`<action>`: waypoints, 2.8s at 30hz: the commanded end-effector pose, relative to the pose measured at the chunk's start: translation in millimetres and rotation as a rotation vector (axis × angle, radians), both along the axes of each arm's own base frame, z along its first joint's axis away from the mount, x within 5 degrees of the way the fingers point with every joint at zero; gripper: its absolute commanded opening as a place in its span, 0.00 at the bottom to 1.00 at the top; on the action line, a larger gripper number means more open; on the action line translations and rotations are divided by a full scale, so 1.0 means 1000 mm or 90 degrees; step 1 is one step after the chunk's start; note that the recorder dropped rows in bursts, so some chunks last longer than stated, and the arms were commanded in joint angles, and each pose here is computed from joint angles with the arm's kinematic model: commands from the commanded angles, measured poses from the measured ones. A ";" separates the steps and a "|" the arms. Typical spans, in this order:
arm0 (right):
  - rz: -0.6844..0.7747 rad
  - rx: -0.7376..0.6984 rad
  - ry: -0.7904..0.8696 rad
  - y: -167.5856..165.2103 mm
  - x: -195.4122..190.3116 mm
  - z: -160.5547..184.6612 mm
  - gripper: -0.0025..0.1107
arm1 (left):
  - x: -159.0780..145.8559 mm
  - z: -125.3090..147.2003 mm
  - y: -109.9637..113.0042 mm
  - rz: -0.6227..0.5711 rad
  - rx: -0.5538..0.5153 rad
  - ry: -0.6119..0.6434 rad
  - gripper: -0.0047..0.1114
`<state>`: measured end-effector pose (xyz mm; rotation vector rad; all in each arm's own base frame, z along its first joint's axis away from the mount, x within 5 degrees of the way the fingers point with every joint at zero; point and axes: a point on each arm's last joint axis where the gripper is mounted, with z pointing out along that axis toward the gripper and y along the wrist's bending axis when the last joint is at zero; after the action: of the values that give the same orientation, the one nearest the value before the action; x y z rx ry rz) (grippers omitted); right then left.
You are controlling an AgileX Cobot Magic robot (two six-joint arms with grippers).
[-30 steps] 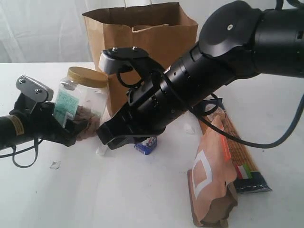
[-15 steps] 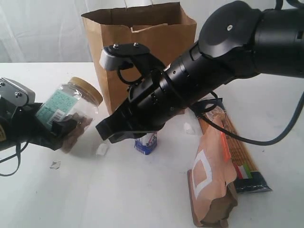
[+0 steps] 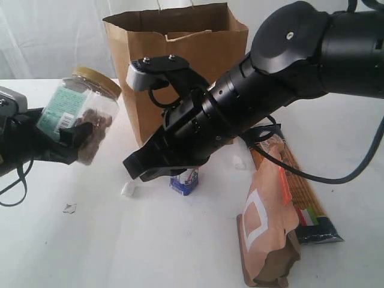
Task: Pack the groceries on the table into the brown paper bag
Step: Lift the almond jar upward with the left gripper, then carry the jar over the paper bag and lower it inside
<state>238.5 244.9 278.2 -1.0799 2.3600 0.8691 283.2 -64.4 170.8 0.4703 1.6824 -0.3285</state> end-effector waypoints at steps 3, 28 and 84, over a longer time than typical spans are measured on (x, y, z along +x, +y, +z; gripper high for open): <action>0.009 -0.004 0.001 -0.003 -0.002 0.003 0.02 | -0.001 0.033 0.006 0.039 -0.049 -0.087 0.04; 0.008 -0.004 -0.001 -0.003 -0.001 0.003 0.02 | 0.071 0.203 -0.005 -0.073 -0.433 -0.267 0.04; 0.016 -0.024 -0.018 -0.005 0.000 0.001 0.02 | 0.164 0.141 -0.097 -0.310 -0.318 -0.150 0.04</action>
<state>238.0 242.4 275.8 -1.1325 2.3655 0.8211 453.1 -158.4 294.2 0.5304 1.2638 -0.9386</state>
